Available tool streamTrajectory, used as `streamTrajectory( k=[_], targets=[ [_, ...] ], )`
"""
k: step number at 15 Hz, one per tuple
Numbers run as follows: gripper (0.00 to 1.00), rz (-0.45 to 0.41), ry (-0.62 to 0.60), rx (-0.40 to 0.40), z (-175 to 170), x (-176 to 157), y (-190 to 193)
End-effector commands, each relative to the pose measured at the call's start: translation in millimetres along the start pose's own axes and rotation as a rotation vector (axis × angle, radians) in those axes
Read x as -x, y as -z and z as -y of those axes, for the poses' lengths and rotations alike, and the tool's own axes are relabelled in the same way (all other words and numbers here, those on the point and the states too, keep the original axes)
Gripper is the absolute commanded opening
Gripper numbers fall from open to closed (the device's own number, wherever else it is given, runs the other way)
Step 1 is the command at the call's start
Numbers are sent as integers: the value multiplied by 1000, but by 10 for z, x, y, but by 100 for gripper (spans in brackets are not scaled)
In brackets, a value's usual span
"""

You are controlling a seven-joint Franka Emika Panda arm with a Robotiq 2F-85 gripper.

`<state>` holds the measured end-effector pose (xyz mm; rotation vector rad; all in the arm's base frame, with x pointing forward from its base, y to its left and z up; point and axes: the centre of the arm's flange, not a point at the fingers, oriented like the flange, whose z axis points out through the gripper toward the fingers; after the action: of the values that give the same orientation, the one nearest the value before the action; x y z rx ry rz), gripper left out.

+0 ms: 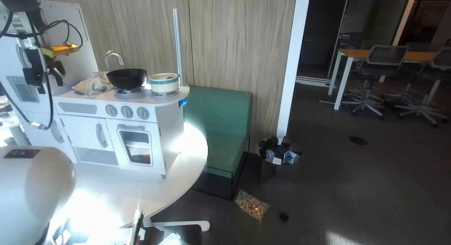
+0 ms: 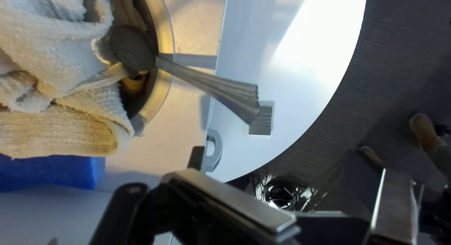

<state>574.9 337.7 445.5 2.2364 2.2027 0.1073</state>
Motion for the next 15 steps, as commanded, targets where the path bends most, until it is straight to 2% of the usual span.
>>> streamTrajectory(
  k=[1,4,13,14,15],
  targets=[
    [100,-20,14,89,10,132,56],
    [100,-15,-31,81,-7,232,48],
    [100,27,-46,121,38,395,53],
    [97,33,-47,124,34,410,49],
    [73,43,-49,134,29,421,41]
  ],
)
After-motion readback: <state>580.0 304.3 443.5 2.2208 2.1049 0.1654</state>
